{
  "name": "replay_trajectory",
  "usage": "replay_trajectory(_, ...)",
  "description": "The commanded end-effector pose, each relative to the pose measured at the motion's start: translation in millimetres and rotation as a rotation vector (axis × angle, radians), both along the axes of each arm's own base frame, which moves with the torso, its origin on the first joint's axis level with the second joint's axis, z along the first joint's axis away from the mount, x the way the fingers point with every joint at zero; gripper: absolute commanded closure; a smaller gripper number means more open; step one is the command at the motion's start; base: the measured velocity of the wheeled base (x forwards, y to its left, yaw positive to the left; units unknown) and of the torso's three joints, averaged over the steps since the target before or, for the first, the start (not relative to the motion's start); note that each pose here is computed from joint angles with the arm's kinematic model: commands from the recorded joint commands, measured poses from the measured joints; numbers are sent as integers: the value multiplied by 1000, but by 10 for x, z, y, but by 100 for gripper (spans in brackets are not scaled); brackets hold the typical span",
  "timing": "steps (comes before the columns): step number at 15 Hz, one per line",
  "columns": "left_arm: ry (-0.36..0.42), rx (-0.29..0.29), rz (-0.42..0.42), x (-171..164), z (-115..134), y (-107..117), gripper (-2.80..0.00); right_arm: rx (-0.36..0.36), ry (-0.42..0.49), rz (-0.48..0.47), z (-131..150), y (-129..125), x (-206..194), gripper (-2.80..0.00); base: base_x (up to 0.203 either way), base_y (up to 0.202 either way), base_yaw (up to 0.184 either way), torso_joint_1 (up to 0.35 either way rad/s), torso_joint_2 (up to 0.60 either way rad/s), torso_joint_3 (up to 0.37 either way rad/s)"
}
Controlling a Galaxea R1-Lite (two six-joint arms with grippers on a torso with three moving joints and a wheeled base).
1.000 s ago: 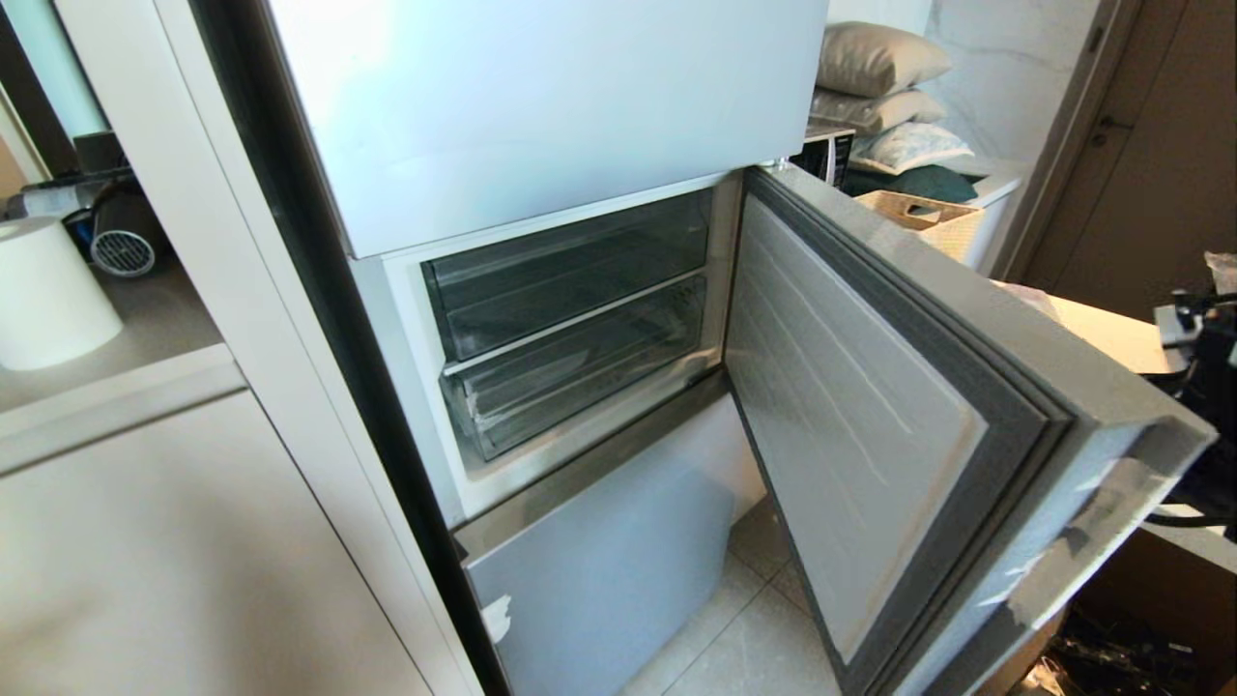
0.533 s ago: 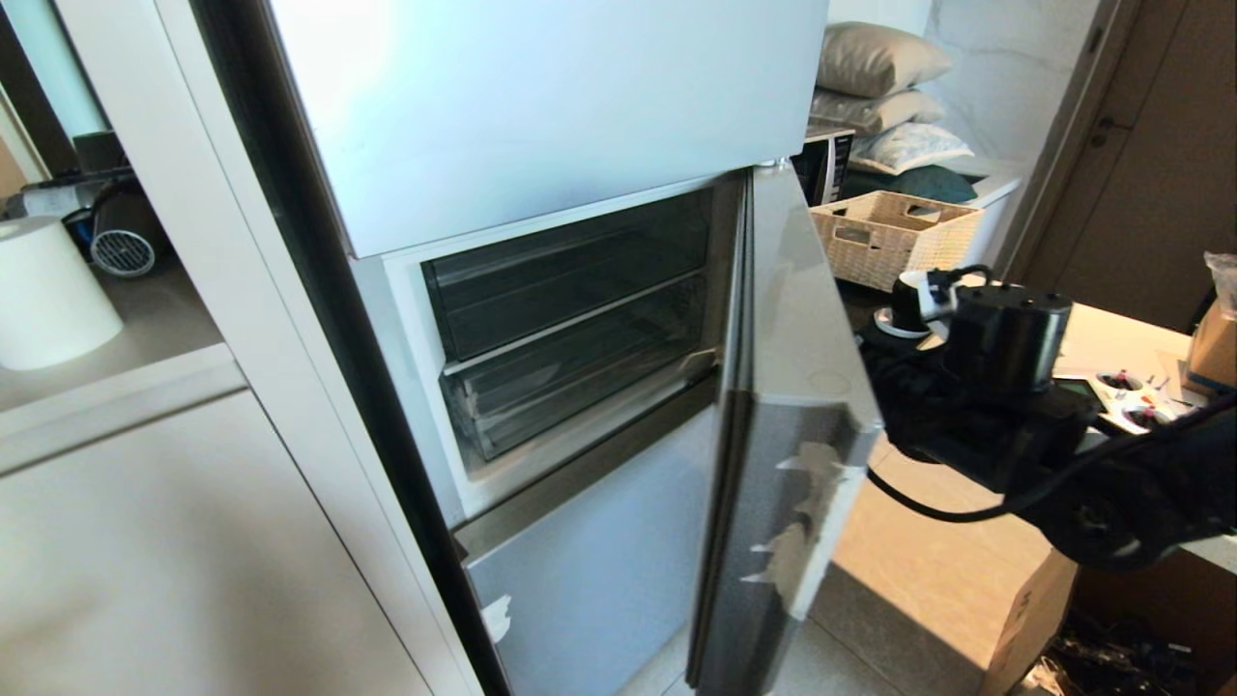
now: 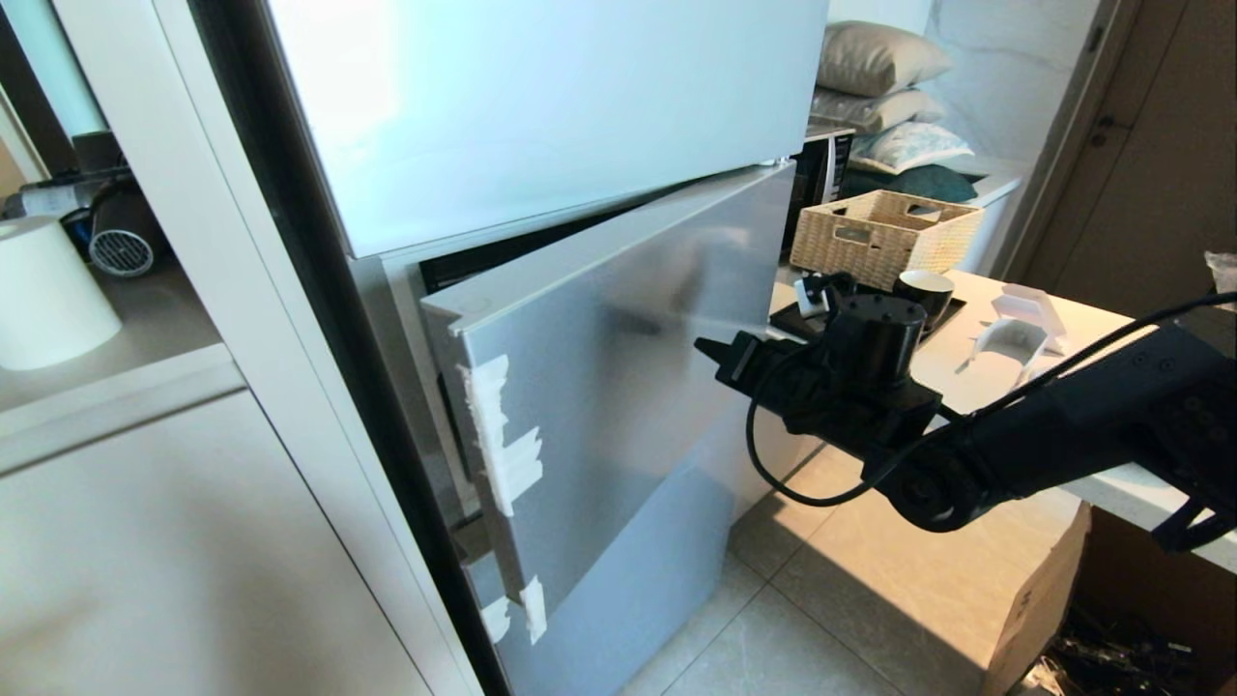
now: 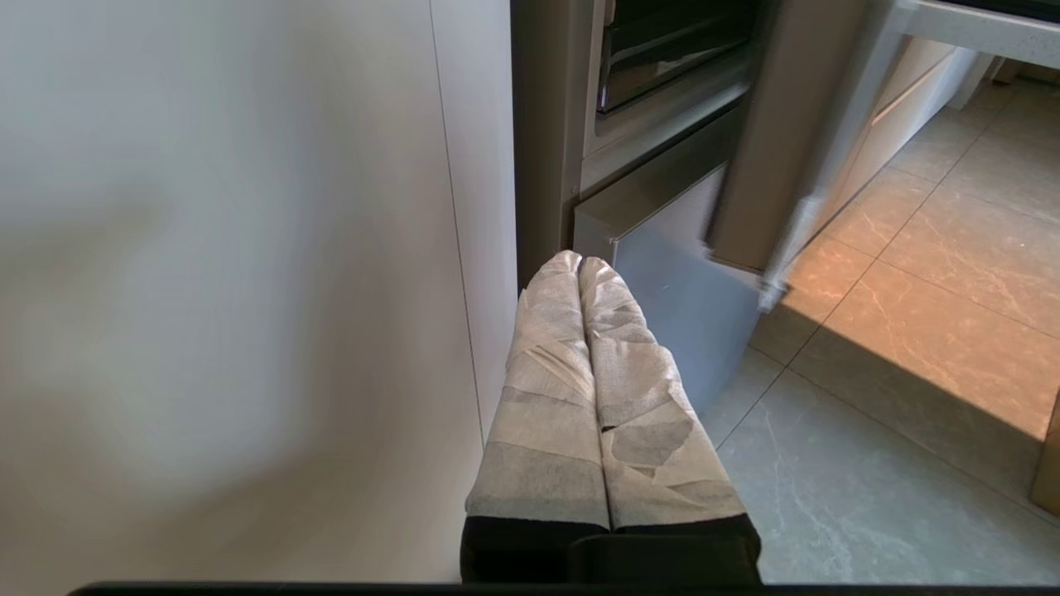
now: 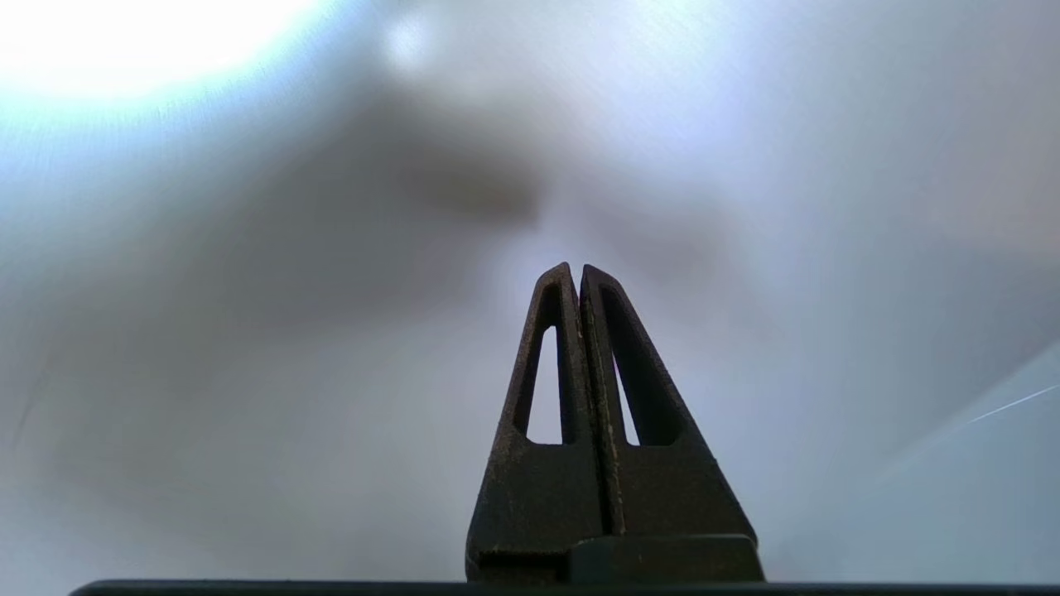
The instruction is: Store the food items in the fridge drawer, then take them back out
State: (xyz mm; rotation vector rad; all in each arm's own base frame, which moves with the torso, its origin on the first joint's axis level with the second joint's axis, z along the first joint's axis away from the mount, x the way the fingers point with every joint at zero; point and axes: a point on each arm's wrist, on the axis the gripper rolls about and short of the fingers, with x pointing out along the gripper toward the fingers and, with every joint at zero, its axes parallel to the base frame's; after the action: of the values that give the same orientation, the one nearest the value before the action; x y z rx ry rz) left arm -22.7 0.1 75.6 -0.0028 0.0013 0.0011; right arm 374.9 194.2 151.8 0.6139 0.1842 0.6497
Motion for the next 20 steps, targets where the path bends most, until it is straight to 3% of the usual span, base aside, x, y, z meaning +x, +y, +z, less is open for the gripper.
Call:
replay_trajectory(1,0,0,0,1,1,0,0,1,3,16,-50,-30,-55,0,0,0,0,0,0,0)
replay_trajectory(3,0,0,0,1,1,0,0,15,-42,45,43,-154,-299,0,0,0,0,0,0,0)
replay_trajectory(5,1,0,0,1,0,0,0,40,-95,180,245,-189,-446,0,0,0,0,0,0,0)
replay_trajectory(7,0,0,0,1,1,0,0,40,-72,267,236,-92,-479,0,0,0,0,0,0,0)
replay_trajectory(9,0,0,0,1,1,0,0,39,-69,281,266,-81,-591,0,0,0,0,0,0,0)
replay_trajectory(12,0,0,0,1,1,0,0,23,-99,265,486,-302,-1067,0,0,0,0,0,0,0)
replay_trajectory(14,2,0,0,1,0,0,0,-63,-150,196,591,-604,-1567,0,0,0,0,0,0,0)
replay_trajectory(17,0,0,0,1,1,0,0,-257,-189,32,614,-1185,-2329,0,0,0,0,0,0,0)
replay_trajectory(20,2,0,0,1,0,0,0,-435,-207,-144,365,-1692,-3127,0,0,0,0,0,0,0)
